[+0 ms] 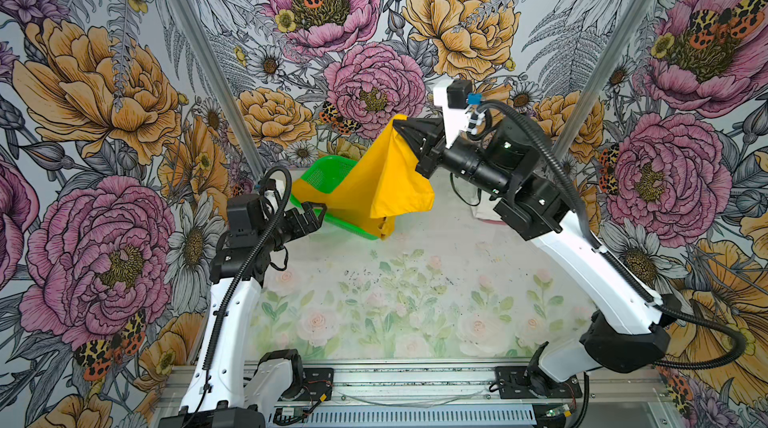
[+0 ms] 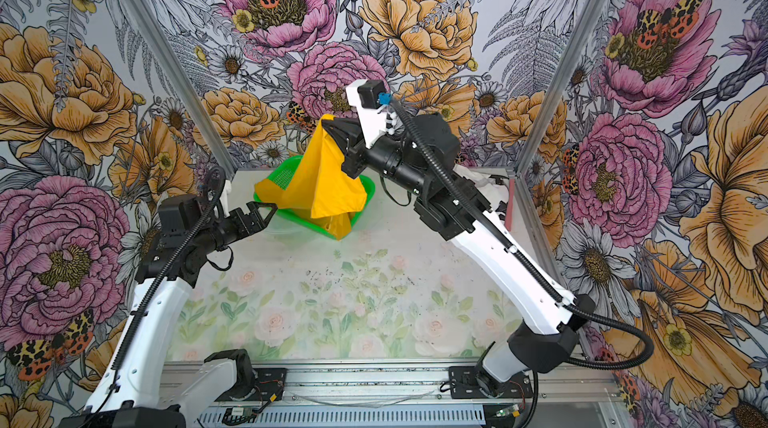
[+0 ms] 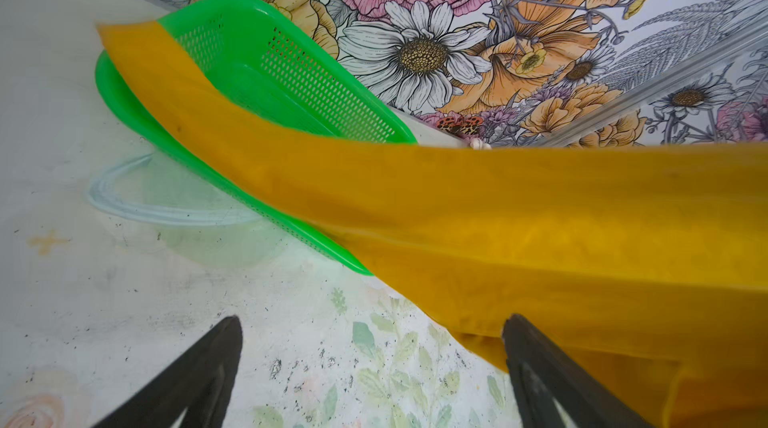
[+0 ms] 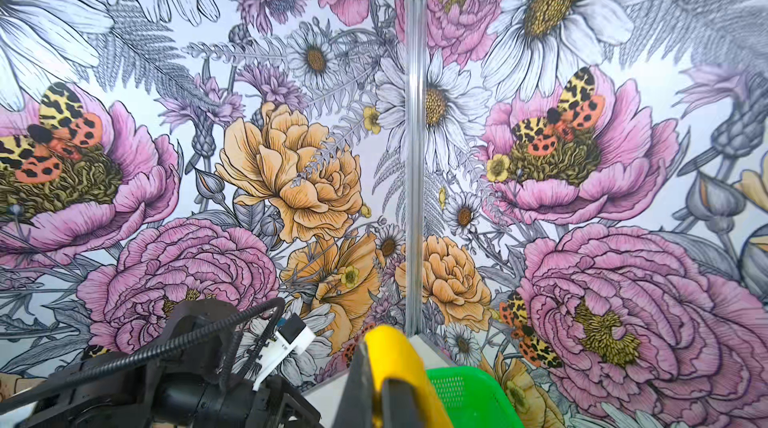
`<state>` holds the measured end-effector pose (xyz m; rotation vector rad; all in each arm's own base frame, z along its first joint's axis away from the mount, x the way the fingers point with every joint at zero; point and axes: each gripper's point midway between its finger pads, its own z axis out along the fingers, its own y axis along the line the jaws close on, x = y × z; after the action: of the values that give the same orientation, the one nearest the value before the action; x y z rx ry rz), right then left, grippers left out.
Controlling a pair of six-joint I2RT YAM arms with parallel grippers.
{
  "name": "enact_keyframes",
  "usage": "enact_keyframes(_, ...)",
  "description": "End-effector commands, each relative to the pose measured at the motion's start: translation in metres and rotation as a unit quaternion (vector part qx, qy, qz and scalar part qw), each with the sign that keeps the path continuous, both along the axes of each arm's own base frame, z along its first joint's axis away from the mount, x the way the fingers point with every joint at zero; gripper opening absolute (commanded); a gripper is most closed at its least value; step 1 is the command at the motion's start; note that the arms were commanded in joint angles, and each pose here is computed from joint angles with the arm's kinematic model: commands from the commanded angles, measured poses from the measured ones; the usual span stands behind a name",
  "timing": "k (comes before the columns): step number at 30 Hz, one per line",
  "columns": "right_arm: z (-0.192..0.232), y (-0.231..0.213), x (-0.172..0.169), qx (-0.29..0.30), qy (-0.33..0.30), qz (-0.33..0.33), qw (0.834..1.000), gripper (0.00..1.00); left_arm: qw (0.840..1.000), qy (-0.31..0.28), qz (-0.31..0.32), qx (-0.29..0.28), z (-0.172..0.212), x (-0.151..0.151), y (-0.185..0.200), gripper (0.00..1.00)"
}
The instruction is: Fold and stack the t-shirts
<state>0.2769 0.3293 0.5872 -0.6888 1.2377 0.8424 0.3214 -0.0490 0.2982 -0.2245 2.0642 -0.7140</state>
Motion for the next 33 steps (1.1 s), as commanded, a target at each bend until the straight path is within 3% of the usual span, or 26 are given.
enact_keyframes(1,0.007,-0.022,-0.014,-0.003,-0.021,-0.024,0.999,0.00,1.000,-0.016,-0.015,-0.019,0.012,0.004,-0.005,0.99)
enact_keyframes(8,0.035,-0.050,-0.054,0.021,-0.058,-0.001,0.998,0.00,0.999,-0.011,-0.003,-0.030,0.000,0.007,-0.002,0.99)
enact_keyframes(13,0.074,-0.073,-0.069,0.039,-0.099,-0.026,0.994,0.00,0.998,0.011,-0.036,-0.051,-0.014,0.016,-0.025,0.99)
enact_keyframes(17,0.100,-0.122,-0.055,0.066,-0.107,-0.161,0.979,0.00,0.995,0.028,-0.095,-0.027,-0.030,0.022,-0.078,0.99)
enact_keyframes(20,0.117,-0.181,-0.057,0.063,-0.129,-0.291,0.946,0.00,0.991,0.047,-0.123,-0.009,-0.045,0.027,-0.118,0.99)
enact_keyframes(23,0.135,-0.233,-0.079,0.064,-0.153,-0.367,0.915,0.00,0.987,0.047,-0.151,-0.021,-0.053,0.032,-0.154,0.99)
enact_keyframes(27,0.138,-0.273,-0.104,0.074,-0.159,-0.405,0.897,0.00,0.980,0.062,-0.188,-0.036,-0.069,0.043,-0.199,0.99)
enact_keyframes(33,0.088,-0.275,-0.094,0.036,-0.116,-0.422,0.899,0.00,0.971,0.083,-0.221,-0.049,-0.092,0.069,-0.269,0.99)
